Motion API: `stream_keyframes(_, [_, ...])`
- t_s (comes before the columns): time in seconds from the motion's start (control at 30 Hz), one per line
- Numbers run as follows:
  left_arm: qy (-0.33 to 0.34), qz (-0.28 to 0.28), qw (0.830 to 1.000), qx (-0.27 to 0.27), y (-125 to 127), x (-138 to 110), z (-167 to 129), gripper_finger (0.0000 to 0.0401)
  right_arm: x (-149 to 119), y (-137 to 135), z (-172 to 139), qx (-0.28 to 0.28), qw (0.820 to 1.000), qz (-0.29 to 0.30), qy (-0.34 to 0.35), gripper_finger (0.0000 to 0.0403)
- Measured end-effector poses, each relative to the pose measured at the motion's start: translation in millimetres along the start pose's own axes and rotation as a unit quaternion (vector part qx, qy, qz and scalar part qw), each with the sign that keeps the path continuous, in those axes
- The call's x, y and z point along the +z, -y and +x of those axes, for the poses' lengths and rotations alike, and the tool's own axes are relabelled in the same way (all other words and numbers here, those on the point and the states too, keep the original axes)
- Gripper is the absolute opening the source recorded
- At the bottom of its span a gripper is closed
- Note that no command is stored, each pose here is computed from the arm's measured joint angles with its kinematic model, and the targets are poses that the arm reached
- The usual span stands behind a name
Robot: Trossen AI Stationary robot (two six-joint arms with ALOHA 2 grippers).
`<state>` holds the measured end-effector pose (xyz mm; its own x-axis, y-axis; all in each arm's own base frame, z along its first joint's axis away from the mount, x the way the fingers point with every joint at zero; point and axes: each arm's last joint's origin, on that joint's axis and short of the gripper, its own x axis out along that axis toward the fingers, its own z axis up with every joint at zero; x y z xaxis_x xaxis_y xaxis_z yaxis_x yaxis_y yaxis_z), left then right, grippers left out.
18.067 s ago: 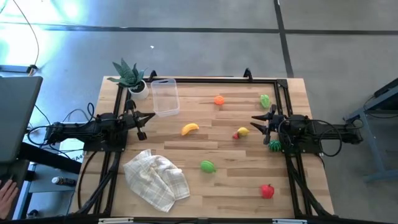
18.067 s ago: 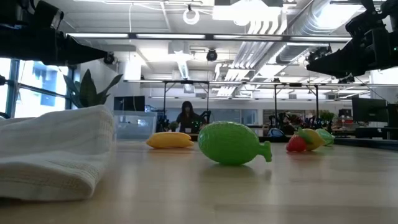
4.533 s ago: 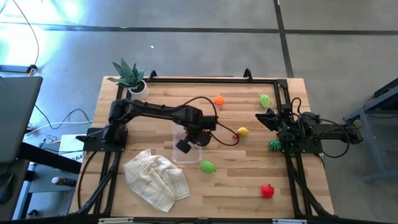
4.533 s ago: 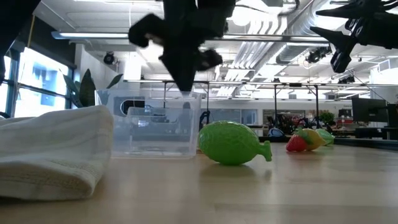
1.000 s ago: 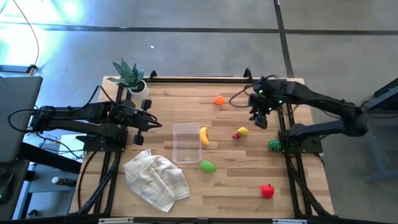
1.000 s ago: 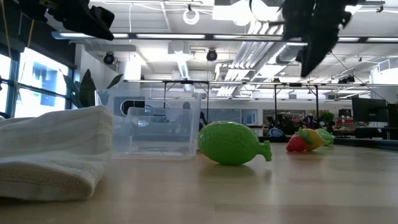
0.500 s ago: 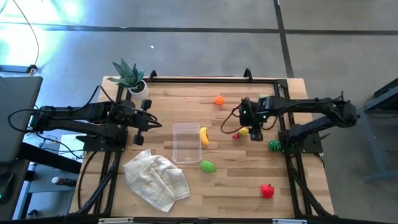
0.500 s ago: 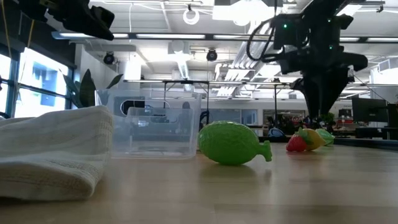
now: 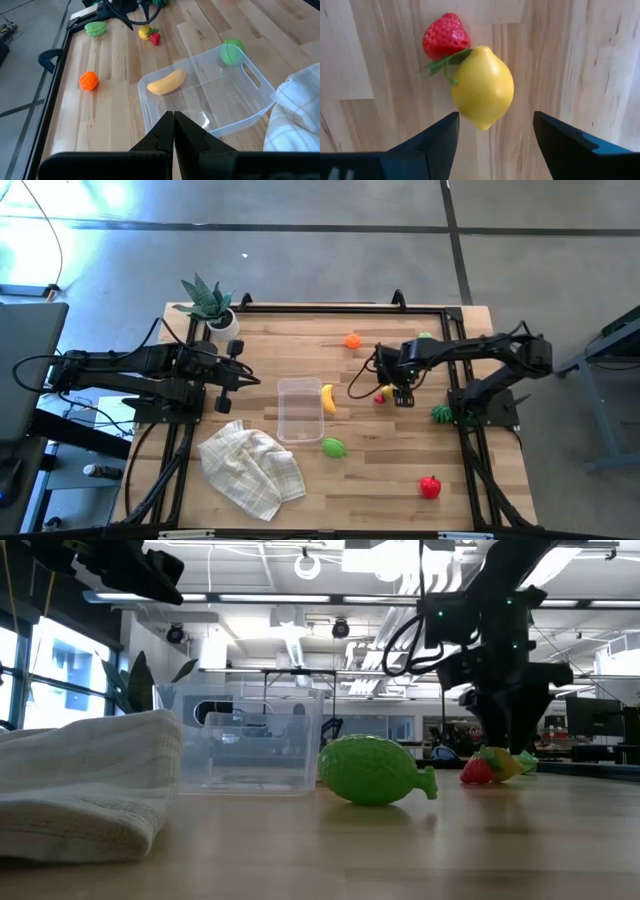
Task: Pick and placing Produce into tupperware
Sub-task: Put the yellow lemon into the transparent bin
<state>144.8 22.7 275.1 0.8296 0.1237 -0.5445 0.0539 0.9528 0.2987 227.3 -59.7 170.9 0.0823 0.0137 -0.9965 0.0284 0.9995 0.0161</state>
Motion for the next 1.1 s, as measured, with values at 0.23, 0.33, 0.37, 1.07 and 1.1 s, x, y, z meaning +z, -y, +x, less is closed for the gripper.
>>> stream_keyframes(0.23, [0.0,0.0,1.0,0.0,0,0,0,0.0003,5,0,5,0.015,1.0,-0.02,0.012,0.0257])
stream_keyframes(0.33, [0.0,0.0,1.0,0.0,0,0,0,0.0003,7,0,9,0.025,0.999,-0.02,0.014,0.0257])
stream_keyframes(0.37, [0.0,0.0,1.0,0.0,0,0,0,0.0003,8,1,10,0.026,0.999,-0.02,0.012,0.0257])
stream_keyframes(1.07, [0.0,0.0,1.0,0.0,0,0,0,0.0003,16,2,32,0.054,0.998,-0.018,-0.001,0.0257])
stream_keyframes(1.1, [0.0,0.0,1.0,0.0,0,0,0,0.0003,17,2,32,0.053,0.998,-0.018,-0.001,0.0257])
